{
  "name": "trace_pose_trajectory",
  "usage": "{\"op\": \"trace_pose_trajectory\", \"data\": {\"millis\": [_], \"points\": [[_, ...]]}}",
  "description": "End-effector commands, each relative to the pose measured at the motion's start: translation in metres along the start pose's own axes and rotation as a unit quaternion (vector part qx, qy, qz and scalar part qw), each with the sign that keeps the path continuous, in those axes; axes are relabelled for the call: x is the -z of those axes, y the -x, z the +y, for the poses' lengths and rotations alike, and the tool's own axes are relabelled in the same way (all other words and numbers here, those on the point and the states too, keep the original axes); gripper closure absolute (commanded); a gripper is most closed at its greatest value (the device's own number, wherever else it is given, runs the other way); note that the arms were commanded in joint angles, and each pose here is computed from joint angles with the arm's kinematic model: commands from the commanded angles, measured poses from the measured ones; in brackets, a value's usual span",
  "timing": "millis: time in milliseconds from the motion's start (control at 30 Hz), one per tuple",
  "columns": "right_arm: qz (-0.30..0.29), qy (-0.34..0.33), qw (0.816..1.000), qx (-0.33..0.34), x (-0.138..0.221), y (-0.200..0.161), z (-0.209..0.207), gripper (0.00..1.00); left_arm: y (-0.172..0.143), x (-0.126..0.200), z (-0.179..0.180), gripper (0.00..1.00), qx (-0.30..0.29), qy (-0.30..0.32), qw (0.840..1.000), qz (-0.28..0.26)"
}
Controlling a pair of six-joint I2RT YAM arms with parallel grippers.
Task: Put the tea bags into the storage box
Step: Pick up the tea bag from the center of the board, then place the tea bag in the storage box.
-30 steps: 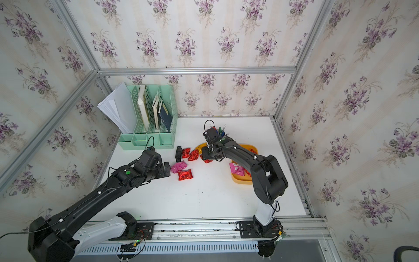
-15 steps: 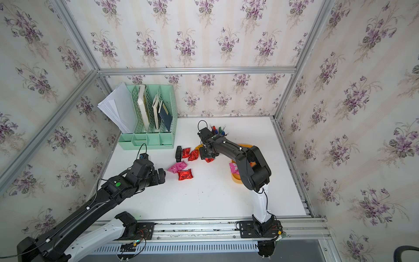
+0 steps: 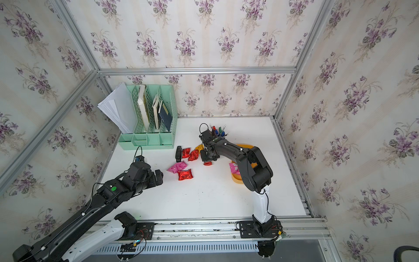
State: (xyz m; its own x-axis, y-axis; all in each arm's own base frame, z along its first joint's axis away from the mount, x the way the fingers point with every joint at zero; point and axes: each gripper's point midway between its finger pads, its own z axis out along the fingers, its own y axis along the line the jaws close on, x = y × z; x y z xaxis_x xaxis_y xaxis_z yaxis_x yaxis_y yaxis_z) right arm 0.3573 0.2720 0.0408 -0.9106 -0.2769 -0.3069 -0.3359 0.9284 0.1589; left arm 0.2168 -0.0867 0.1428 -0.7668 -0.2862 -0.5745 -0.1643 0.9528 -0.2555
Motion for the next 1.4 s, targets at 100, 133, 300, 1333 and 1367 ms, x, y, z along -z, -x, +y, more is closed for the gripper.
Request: {"op": "trace_pose_trajectory", "data": {"millis": [100,133,300,1333,1367], "points": [[-0.019,0.029,0.999,-0.038,0.018,0.0,0.009,0.8,0.006,-0.005,-0.003,0.01,0.004,0.0,1.0,-0.011],[-0.024,0.035,0.998,-0.044,0.022,0.0,0.01,0.82,0.007,-0.006,-0.006,0.01,0.001,-0.005,1.0,-0.01],[-0.053,0.041,0.995,-0.071,0.047,-0.001,0.009,0.87,0.007,-0.017,-0.022,0.01,-0.026,-0.015,0.999,0.014],[-0.063,-0.082,0.956,-0.273,0.132,-0.074,-0.204,0.83,0.03,-0.066,-0.115,0.01,-0.043,-0.07,0.99,0.116],[-0.073,-0.077,0.957,-0.269,0.136,-0.069,-0.202,0.77,0.031,-0.065,-0.117,0.01,-0.042,-0.073,0.99,0.115]]}}
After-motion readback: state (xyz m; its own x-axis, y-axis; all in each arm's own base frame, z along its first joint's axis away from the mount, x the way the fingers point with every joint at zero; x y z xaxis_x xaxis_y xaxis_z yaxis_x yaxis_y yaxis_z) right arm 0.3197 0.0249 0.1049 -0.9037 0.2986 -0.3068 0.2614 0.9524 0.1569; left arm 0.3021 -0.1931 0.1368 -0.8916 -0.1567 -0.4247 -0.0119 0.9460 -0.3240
